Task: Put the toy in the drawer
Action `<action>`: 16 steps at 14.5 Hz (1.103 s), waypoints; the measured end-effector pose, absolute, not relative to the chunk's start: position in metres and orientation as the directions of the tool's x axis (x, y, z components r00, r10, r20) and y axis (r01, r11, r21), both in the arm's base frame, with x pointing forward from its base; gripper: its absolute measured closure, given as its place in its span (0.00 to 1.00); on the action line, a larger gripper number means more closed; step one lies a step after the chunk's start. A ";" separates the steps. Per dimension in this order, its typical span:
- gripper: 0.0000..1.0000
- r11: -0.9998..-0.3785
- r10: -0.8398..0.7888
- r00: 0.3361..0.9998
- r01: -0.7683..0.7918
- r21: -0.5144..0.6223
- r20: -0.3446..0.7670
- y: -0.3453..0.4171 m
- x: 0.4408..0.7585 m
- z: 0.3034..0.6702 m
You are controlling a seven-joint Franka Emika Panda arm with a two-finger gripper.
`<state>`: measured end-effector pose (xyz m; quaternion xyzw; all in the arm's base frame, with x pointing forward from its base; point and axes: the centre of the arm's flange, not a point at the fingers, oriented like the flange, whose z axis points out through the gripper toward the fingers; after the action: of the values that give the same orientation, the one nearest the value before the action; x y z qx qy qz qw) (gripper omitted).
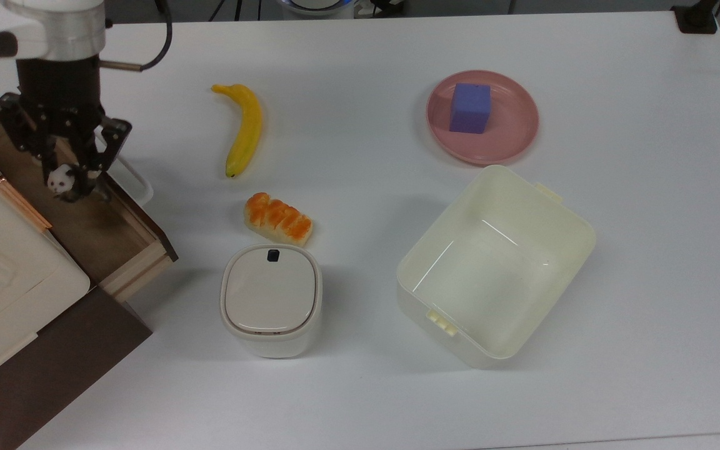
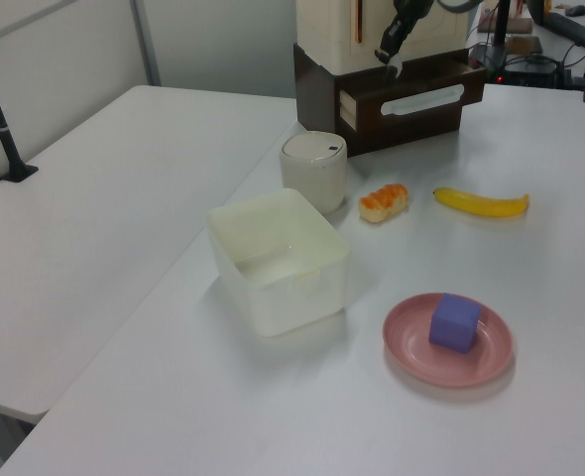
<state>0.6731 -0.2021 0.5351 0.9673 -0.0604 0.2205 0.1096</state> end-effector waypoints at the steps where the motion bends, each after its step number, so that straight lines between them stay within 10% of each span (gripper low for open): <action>1: 0.60 -0.968 -0.060 0.898 -0.159 0.193 0.437 -0.207 0.674 0.529; 5: 0.60 -0.968 -0.054 0.903 -0.152 0.200 0.426 -0.217 0.674 0.520; 8: 0.32 -0.968 -0.054 0.903 -0.152 0.200 0.426 -0.217 0.674 0.521; 16: 0.21 -0.972 -0.085 0.894 -0.171 0.159 0.440 -0.181 0.685 0.519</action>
<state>0.6849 -0.1811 0.5194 0.9683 -0.0661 0.2205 0.0972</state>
